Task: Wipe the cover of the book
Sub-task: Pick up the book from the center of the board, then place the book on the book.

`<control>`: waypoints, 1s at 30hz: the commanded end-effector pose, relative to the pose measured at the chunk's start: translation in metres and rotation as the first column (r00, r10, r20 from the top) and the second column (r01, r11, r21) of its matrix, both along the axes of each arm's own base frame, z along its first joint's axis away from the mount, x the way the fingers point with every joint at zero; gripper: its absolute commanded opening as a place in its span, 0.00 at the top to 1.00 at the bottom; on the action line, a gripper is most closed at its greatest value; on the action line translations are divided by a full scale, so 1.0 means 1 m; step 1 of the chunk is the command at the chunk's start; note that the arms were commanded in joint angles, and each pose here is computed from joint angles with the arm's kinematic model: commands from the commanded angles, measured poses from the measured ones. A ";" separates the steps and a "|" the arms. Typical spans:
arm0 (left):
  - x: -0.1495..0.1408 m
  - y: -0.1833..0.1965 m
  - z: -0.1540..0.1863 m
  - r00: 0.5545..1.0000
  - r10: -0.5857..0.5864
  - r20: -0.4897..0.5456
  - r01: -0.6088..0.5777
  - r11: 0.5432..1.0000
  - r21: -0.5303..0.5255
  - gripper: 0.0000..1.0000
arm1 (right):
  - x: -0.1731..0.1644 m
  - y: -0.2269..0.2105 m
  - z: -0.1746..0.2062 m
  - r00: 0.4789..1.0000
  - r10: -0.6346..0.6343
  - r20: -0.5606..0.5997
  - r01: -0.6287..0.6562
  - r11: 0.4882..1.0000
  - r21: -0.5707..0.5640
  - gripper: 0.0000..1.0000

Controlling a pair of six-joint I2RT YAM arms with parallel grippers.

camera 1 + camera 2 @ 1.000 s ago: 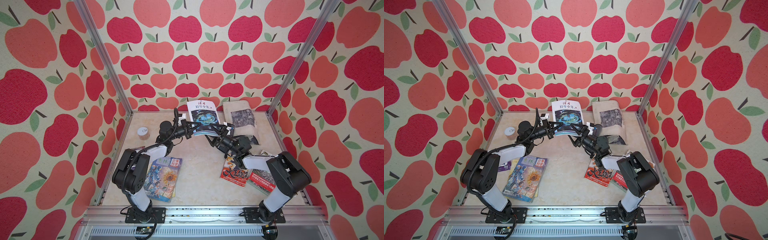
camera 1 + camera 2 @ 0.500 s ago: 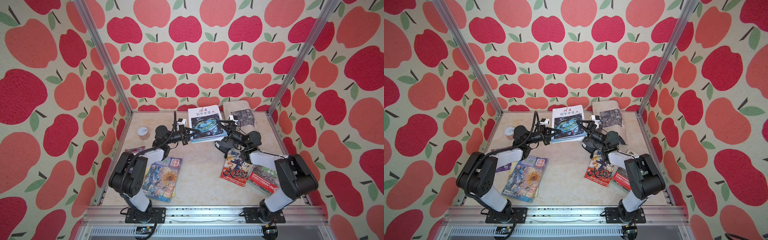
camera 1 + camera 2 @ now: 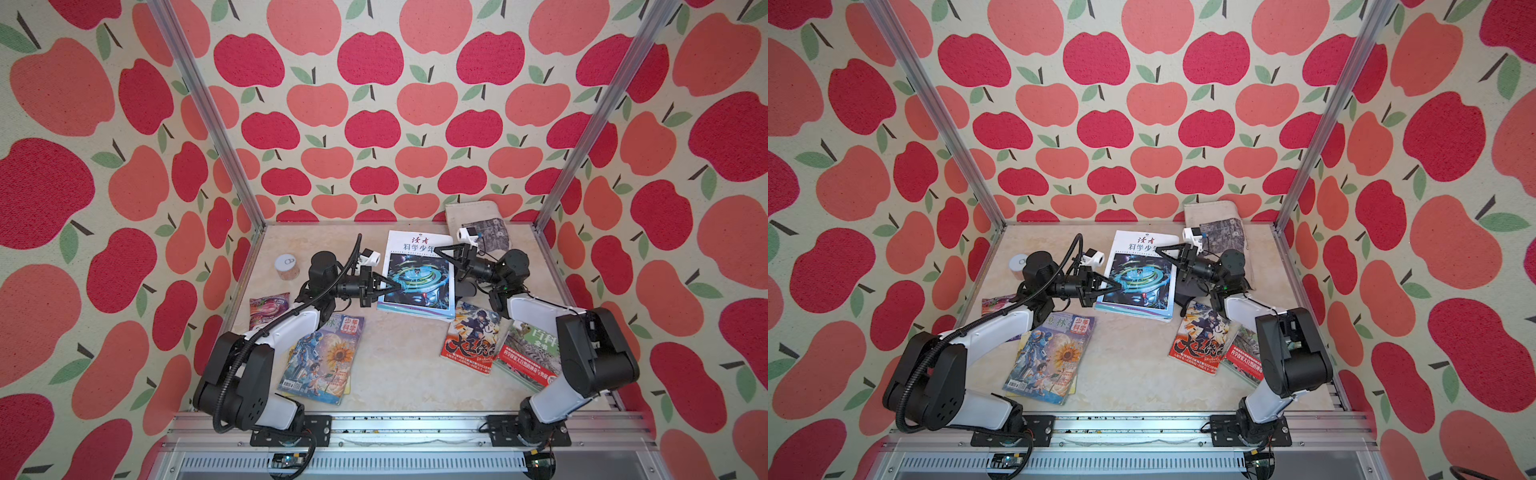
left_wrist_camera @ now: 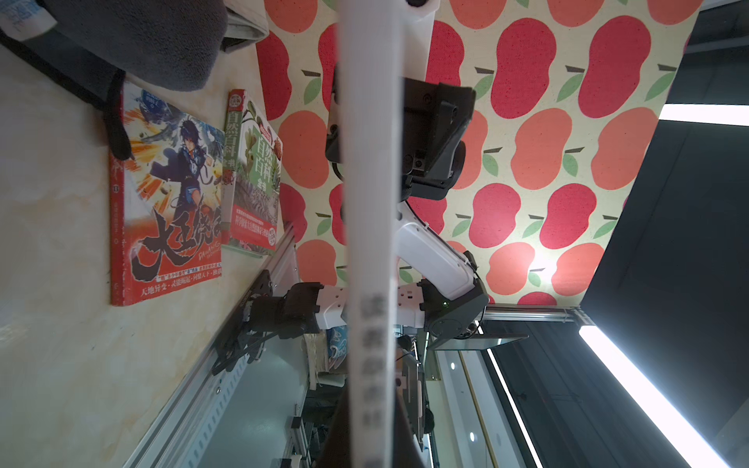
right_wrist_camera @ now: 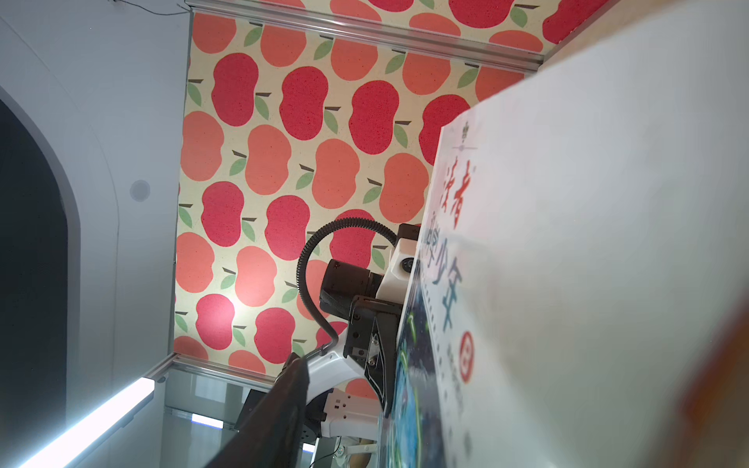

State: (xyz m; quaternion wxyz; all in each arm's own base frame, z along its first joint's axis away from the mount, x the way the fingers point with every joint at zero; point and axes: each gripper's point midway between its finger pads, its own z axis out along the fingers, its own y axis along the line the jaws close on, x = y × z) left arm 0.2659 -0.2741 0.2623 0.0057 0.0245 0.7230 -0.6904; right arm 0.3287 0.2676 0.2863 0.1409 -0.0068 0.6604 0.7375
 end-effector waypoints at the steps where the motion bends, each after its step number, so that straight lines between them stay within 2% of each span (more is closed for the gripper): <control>1: -0.009 0.007 -0.008 0.999 -0.025 0.030 0.023 0.997 0.074 1.00 | -0.012 -0.005 0.005 0.998 0.005 0.066 -0.003 1.000 -0.027 0.55; 3: -0.011 0.008 -0.010 0.999 -0.020 0.031 0.018 0.996 0.084 1.00 | -0.015 -0.006 0.005 0.998 0.003 0.069 -0.001 1.000 -0.030 0.67; 7: -0.012 0.010 -0.014 1.000 -0.004 0.031 0.001 0.995 0.097 0.98 | -0.022 -0.003 0.000 0.998 0.003 0.062 0.000 0.999 -0.041 1.00; 9: -0.014 0.012 -0.014 0.999 0.004 0.038 -0.008 0.994 0.107 0.91 | -0.028 0.001 -0.001 0.998 0.004 0.069 0.000 0.999 -0.048 1.00; 11: -0.016 0.016 -0.011 0.999 0.015 0.052 -0.021 0.993 0.117 0.67 | -0.036 0.008 -0.005 0.997 0.010 0.078 -0.004 0.997 -0.075 1.00; 13: -0.015 0.030 -0.004 0.995 0.062 0.080 -0.074 0.985 0.153 0.24 | -0.045 0.016 -0.010 0.995 0.002 0.095 0.010 0.992 -0.123 1.00; 15: -0.013 0.050 -0.001 0.984 0.133 0.120 -0.157 0.961 0.229 0.02 | -0.059 0.026 -0.012 0.991 0.002 0.135 0.024 0.982 -0.187 1.00; 18: -0.007 0.085 -0.001 0.954 0.252 0.162 -0.293 0.897 0.332 0.01 | -0.078 0.045 -0.006 0.974 -0.009 0.227 0.072 0.960 -0.272 1.00; 20: -0.001 0.116 -0.009 0.920 0.359 0.158 -0.392 0.824 0.408 0.01 | -0.087 0.058 0.003 0.962 -0.026 0.273 0.104 0.955 -0.277 1.00; 24: 0.003 0.183 -0.009 0.789 0.579 0.206 -0.597 0.646 0.475 0.01 | -0.102 0.093 -0.001 0.948 -0.065 0.312 0.156 0.948 -0.278 1.00; 26: 0.001 0.209 -0.002 0.719 0.648 0.252 -0.675 0.564 0.477 0.01 | -0.107 0.114 -0.007 0.948 -0.075 0.308 0.160 0.953 -0.258 1.00; 27: 0.000 0.217 0.003 0.690 0.672 0.270 -0.705 0.538 0.462 0.01 | -0.109 0.125 -0.008 0.950 -0.083 0.300 0.157 0.959 -0.235 1.00; 30: -0.001 0.227 0.013 0.641 0.716 0.278 -0.752 0.511 0.416 0.01 | -0.112 0.162 -0.007 0.957 -0.071 0.282 0.126 0.975 -0.182 1.00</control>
